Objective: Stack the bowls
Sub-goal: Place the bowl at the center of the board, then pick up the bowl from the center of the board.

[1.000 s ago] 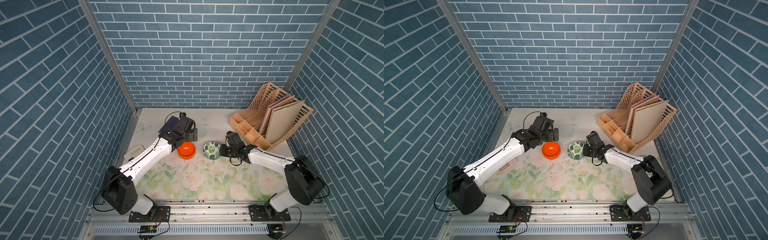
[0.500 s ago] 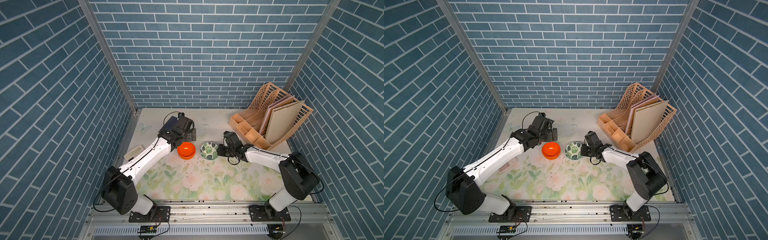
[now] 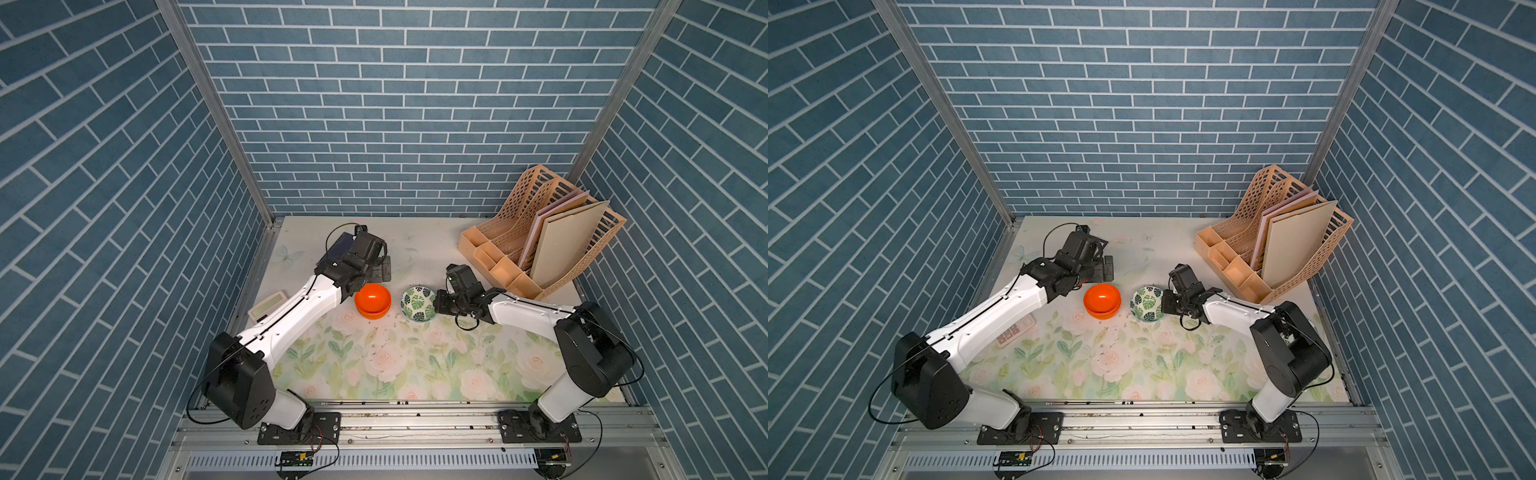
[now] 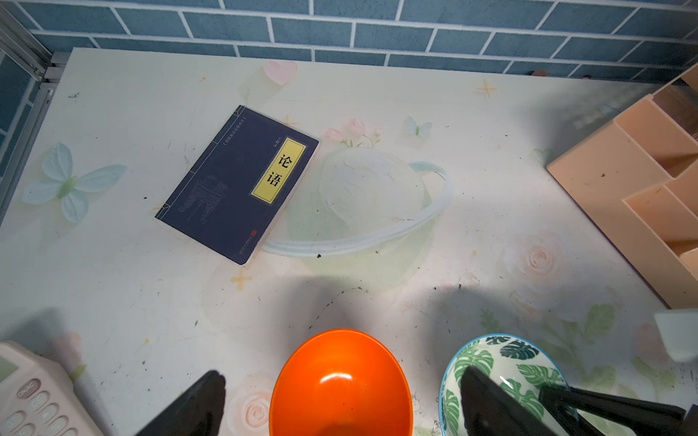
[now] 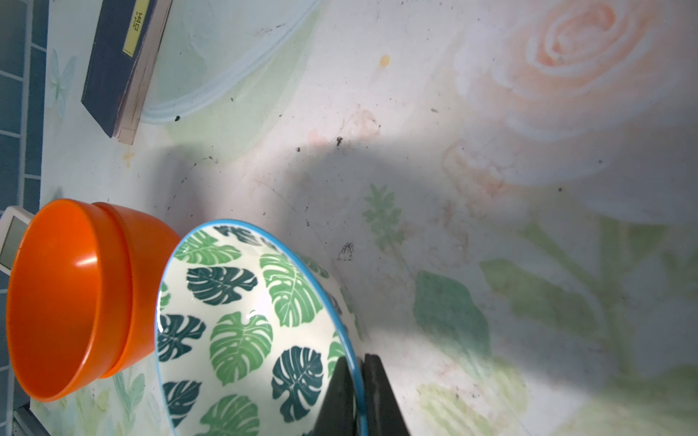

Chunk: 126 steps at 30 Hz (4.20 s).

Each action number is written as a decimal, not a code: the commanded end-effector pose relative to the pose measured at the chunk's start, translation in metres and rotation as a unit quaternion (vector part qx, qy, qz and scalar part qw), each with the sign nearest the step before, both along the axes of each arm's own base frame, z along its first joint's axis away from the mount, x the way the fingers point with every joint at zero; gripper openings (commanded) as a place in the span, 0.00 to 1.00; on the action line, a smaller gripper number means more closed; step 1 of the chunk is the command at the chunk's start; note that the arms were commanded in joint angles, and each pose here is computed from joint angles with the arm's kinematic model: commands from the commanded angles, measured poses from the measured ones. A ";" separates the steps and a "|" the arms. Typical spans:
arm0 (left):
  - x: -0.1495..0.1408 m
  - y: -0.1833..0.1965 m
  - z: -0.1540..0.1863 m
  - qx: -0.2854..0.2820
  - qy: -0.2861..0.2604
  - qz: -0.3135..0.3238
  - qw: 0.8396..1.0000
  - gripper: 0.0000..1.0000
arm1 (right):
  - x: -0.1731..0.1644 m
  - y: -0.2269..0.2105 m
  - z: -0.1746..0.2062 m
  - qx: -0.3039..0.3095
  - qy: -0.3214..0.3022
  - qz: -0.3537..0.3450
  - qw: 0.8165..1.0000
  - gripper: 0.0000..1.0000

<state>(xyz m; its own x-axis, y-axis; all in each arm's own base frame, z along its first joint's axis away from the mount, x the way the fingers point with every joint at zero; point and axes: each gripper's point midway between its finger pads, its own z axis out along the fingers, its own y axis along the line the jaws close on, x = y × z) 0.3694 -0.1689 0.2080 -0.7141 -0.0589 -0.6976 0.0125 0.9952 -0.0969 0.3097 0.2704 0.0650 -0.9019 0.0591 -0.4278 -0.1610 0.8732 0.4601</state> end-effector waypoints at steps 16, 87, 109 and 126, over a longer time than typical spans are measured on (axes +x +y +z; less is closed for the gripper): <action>-0.003 0.011 -0.002 0.007 0.001 0.010 1.000 1.00 | 0.005 -0.001 -0.002 0.002 -0.004 0.003 1.000 0.11; 0.011 -0.055 -0.010 -0.051 0.005 -0.087 0.995 1.00 | -0.127 -0.381 0.037 -0.127 0.071 -0.730 0.668 0.72; 0.015 -0.048 -0.008 -0.035 0.004 -0.069 0.997 1.00 | -0.105 -0.395 -0.022 -0.106 0.066 -0.674 0.729 0.55; 0.018 -0.050 -0.008 -0.037 0.004 -0.065 0.997 1.00 | -0.070 -0.385 0.019 -0.058 0.020 -0.621 0.782 0.00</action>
